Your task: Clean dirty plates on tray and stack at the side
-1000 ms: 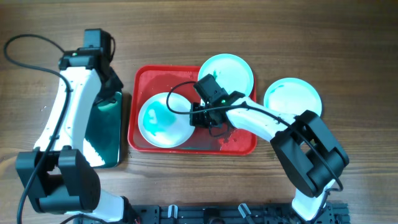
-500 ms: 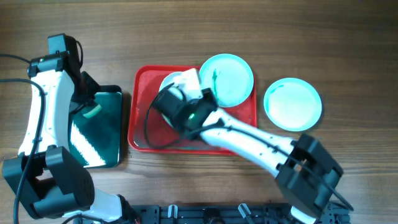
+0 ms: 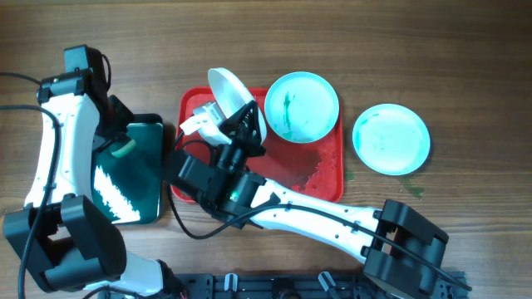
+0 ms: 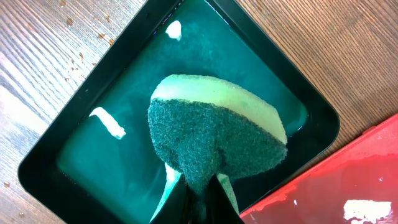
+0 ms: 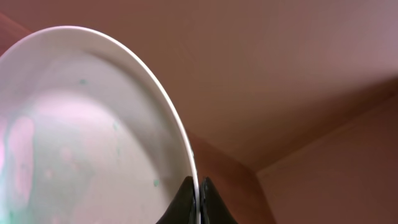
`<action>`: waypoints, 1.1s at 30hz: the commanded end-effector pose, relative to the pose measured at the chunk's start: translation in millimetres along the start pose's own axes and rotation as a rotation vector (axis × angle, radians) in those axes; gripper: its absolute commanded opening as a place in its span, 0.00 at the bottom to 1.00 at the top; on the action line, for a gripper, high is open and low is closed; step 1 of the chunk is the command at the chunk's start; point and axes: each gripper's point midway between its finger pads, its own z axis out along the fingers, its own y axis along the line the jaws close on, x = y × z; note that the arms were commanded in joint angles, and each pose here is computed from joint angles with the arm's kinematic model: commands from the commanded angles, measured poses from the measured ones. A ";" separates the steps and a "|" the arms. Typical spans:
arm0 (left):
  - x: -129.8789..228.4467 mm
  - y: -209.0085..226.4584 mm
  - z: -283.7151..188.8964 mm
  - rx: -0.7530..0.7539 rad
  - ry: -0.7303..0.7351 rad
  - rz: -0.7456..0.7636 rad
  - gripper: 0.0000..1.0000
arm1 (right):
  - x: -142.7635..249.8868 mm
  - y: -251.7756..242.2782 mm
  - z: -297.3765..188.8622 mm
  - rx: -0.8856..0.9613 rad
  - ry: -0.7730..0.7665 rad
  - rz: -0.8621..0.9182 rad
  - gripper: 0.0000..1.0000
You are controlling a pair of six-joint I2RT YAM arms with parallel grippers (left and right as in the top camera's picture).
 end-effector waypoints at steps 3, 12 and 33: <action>0.5 0.4 -4.7 0.016 -0.009 0.010 0.04 | -6.4 -7.8 2.3 -0.025 0.001 0.099 0.04; 1.3 -0.5 -4.7 0.022 -0.004 0.010 0.04 | 48.0 75.0 15.6 -0.708 0.336 0.332 0.04; 2.6 -2.7 -4.8 0.035 0.003 0.010 0.04 | 130.6 167.8 61.9 -1.248 0.525 0.197 0.44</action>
